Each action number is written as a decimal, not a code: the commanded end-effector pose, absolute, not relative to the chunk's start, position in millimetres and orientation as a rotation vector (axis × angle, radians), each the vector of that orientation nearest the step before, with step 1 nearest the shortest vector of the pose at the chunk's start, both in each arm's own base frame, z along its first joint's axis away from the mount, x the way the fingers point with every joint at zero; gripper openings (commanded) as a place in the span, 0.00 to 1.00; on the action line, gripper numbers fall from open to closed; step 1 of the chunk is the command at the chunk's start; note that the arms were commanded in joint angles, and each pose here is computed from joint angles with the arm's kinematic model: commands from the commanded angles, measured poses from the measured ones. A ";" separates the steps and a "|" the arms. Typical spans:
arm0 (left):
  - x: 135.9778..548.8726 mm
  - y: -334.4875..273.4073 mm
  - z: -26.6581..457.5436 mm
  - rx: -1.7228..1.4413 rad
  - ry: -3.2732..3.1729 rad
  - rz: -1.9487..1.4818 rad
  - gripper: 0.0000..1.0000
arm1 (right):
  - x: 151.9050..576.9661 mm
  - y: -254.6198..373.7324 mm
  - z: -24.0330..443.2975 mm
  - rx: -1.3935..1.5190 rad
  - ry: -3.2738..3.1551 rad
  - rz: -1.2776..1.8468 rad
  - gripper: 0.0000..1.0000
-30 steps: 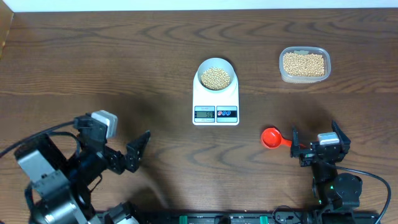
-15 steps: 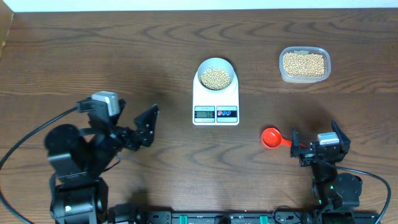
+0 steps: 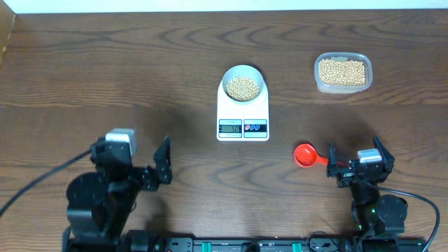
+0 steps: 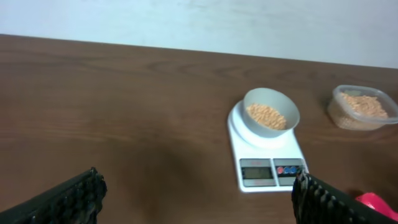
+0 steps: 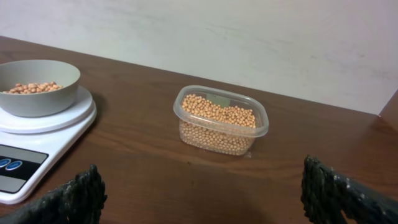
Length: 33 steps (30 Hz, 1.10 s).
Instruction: Scoop item into bowl and weigh 50g on scale
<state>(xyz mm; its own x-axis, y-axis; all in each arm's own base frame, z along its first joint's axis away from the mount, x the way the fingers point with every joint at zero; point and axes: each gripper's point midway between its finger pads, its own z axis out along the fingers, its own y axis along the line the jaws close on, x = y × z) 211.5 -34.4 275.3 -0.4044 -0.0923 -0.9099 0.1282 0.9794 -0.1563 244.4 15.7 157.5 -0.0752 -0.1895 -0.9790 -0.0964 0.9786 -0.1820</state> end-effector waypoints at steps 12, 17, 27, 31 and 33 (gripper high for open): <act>151.8 6.0 264.4 -0.057 1.931 0.006 0.98 | 244.2 17.7 156.8 -0.226 1.644 -0.069 0.99; 121.6 10.8 256.5 -0.069 1.893 0.018 0.98 | 244.2 17.7 156.7 -0.227 1.645 -0.070 0.99; 112.7 18.8 247.1 -0.142 1.918 0.030 0.98 | 244.2 17.7 156.8 -0.227 1.644 -0.070 0.99; 121.5 15.5 249.7 -0.273 1.877 -0.090 0.98 | 244.2 17.7 156.8 -0.227 1.644 -0.070 0.99; 139.5 13.7 252.3 -0.285 1.824 -0.115 0.98 | 244.2 17.7 156.7 -0.227 1.645 -0.070 0.99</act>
<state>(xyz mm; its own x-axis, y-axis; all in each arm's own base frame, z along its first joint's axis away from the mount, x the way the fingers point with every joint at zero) 121.2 15.8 257.2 -0.2811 -0.1641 -0.9455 -0.1213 0.9834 -0.1346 244.4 15.7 157.3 -0.0756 -0.1895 -0.9790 -0.0965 0.9786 -0.1820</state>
